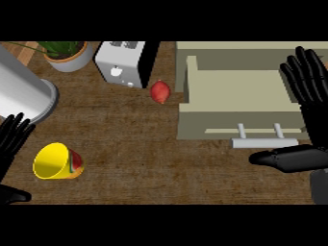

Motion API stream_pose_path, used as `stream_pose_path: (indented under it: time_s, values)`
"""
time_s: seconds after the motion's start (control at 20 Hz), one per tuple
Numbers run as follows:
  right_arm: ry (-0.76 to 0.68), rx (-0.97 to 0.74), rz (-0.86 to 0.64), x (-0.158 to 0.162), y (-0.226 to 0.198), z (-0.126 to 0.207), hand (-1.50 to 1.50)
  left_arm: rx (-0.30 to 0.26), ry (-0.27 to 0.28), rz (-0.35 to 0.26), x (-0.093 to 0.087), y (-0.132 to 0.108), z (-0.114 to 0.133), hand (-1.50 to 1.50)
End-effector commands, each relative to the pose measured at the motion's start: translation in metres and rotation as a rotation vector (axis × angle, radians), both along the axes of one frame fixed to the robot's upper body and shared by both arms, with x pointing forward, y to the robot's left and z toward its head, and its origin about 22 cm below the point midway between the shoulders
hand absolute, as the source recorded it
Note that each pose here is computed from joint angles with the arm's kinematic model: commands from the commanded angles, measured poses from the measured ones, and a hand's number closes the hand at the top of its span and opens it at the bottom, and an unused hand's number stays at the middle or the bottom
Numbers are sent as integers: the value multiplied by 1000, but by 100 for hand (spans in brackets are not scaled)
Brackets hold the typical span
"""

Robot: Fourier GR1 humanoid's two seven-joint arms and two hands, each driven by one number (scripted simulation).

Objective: Pick up the cup, place it into the drawer and close the drawer

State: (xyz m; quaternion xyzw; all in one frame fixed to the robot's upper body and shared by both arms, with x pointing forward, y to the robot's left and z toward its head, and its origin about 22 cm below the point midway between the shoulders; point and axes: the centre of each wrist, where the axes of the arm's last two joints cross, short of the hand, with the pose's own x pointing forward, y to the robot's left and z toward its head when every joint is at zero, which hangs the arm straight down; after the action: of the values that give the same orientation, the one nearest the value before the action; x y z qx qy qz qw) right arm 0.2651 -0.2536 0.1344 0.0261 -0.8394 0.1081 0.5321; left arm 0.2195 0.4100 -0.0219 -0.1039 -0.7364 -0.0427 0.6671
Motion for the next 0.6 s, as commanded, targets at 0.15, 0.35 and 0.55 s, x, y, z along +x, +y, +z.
stream_pose_path:
  time_s: [0.15,0.35,0.55]
  values:
    - [10,-3,-9,-4,-10,-1,-150,14,45,27,12,20,-42,-150]
    - [7,-11,-4,-6,-10,21,-150,43,70,39,-5,6,-82,-150]
    - [-13,15,-12,7,-7,10,-150,42,60,42,-3,1,-97,-150]
